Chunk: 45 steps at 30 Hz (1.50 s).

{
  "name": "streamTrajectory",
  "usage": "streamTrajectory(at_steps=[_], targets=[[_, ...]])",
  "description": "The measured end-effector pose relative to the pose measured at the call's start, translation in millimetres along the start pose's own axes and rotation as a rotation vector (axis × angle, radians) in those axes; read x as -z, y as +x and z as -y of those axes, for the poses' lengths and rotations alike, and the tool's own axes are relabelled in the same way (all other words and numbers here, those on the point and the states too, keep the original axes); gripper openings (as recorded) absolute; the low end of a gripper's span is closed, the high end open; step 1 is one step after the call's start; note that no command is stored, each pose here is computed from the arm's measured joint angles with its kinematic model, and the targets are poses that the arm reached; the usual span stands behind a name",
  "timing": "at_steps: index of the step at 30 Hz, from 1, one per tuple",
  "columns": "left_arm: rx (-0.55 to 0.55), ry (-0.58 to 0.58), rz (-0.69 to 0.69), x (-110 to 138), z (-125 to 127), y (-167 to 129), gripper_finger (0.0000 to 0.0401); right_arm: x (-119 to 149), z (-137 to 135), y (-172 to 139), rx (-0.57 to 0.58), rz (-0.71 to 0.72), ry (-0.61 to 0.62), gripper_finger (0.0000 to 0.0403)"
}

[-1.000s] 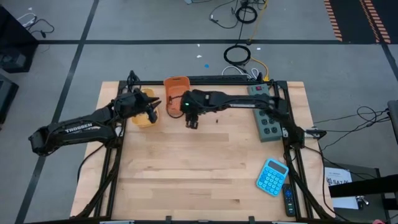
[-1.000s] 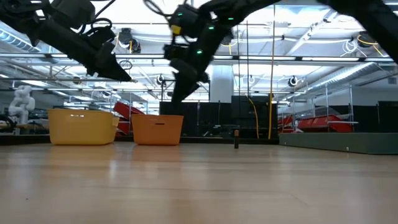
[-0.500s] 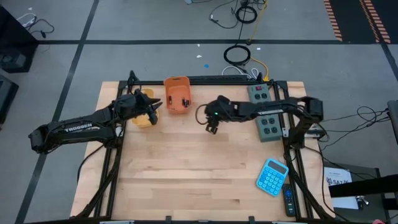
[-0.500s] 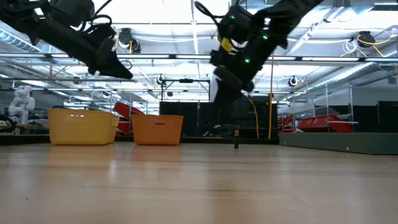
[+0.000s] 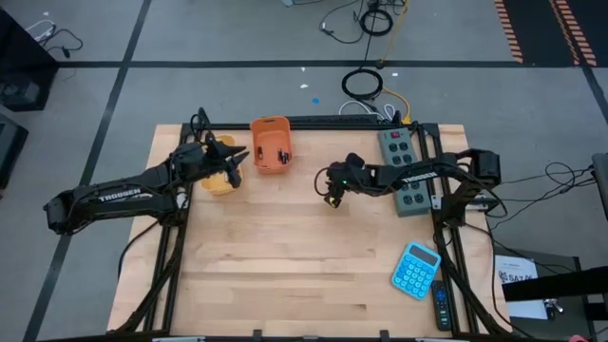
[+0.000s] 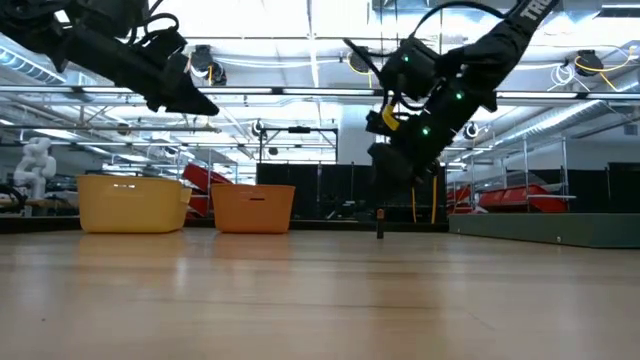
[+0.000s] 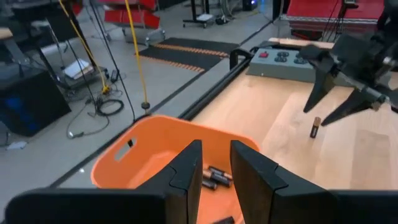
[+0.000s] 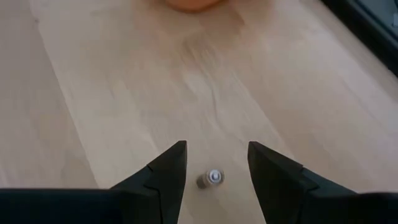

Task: Sort batteries
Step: Put the black battery into the orange bin

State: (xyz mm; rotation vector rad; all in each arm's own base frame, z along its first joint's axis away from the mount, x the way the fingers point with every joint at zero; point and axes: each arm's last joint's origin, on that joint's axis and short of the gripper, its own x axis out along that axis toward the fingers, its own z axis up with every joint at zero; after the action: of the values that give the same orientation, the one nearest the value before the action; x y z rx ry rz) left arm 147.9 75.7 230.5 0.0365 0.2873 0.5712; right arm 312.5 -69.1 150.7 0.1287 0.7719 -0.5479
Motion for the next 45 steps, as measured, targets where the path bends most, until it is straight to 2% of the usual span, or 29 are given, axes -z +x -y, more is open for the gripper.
streamTrajectory(at_steps=[12, 21, 24, 26, 28, 30, 35, 37, 40, 45], targets=[[-0.014, 0.080, 0.043, -4, -1, 0, 0.0093, 5, 0, 3, 0.002, -0.008, 0.032, 0.0162], [-0.021, 0.084, 0.055, -5, -1, 0, 0.0093, 17, -5, 22, 0.010, -0.042, 0.044, 0.0160], [-0.021, 0.084, 0.053, -5, -1, 0, 0.0093, 20, -5, 26, 0.013, -0.059, 0.038, 0.0137], [-0.022, 0.084, 0.051, -5, -1, 0, 0.0093, 22, -5, 28, 0.014, -0.068, 0.035, 0.0099], [-0.027, 0.084, 0.049, -5, -1, 0, 0.0093, 23, -5, 28, 0.012, -0.074, 0.029, 0.0043], [-0.031, 0.084, 0.048, -5, -1, 0, 0.0093, 22, -6, 28, -0.006, -0.070, 0.018, 0.0018], [-0.032, 0.082, 0.045, -5, -1, 0, 0.0093, 20, -6, 28, -0.019, -0.054, 0.014, 0.0015], [-0.032, 0.082, 0.045, -5, -1, 0, 0.0093, 16, -7, 29, -0.056, -0.014, 0.009, 0.0015], [-0.032, 0.082, 0.045, -5, -1, 0, 0.0093, 5, -3, 30, -0.126, 0.064, 0.018, 0.0015], [-0.032, 0.082, 0.045, -5, -1, 0, 0.0093, -26, 13, 33, -0.175, 0.137, 0.018, 0.0014]])
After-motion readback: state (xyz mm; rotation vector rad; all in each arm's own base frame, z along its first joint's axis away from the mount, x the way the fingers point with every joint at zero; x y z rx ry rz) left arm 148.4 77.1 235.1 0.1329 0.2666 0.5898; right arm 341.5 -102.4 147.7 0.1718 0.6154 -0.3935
